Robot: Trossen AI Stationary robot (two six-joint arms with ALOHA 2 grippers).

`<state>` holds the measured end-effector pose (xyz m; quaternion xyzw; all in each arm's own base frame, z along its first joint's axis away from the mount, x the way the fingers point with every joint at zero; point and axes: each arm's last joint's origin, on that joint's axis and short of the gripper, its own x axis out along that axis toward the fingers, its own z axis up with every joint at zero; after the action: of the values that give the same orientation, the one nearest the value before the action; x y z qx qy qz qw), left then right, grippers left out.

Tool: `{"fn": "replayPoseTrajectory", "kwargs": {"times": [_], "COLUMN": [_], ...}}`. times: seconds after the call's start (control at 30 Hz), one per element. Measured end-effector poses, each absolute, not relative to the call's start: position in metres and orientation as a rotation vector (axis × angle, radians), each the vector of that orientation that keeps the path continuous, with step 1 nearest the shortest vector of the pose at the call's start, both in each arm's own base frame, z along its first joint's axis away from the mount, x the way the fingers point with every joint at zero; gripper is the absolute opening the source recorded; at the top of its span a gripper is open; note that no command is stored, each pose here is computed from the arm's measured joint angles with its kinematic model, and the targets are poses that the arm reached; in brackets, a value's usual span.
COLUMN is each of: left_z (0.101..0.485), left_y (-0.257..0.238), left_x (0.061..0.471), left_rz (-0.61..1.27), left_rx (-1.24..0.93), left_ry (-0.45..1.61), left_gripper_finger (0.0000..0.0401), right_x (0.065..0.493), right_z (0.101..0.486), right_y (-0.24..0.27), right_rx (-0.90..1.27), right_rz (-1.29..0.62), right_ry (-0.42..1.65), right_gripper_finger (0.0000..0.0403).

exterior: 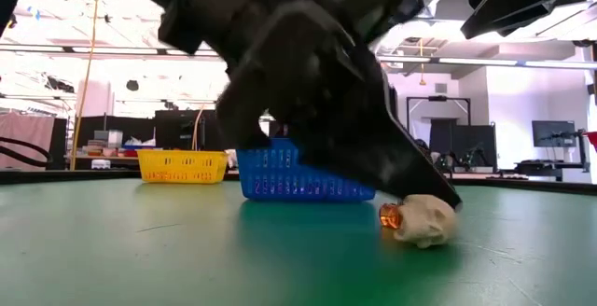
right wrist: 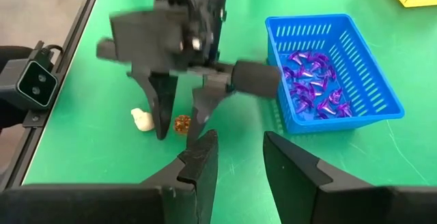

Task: Sort Halloween decoration
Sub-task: Put the pumpkin toy into the yellow bin

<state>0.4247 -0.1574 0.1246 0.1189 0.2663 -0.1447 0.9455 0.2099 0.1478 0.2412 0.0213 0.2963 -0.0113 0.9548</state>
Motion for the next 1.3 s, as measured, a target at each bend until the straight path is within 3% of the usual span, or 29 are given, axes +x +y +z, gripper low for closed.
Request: {"fn": "replayPoseTrajectory", "kwargs": {"times": [0.23,0.5,1.3], "left_z": [0.157,0.141,0.108], "left_y": [-0.157,-0.155,-0.158], "left_x": [0.42,0.412,0.415], "left_rz": [-0.301,-0.298,-0.336], "left_rx": [0.25,0.228,0.188], "left_ry": [0.495,0.607,0.606], "left_gripper_finger": [0.0147,0.0147,0.0147], "right_x": [0.21,0.21,0.21], "right_z": [0.241,0.241,0.241], "right_y": [0.148,0.148,0.148], "right_rx": [0.048,0.049,0.049], "right_rz": [-0.026,-0.025,-0.025], "right_ry": [0.606,0.605,0.603], "right_gripper_finger": [0.0148,0.0148,0.0148]}}
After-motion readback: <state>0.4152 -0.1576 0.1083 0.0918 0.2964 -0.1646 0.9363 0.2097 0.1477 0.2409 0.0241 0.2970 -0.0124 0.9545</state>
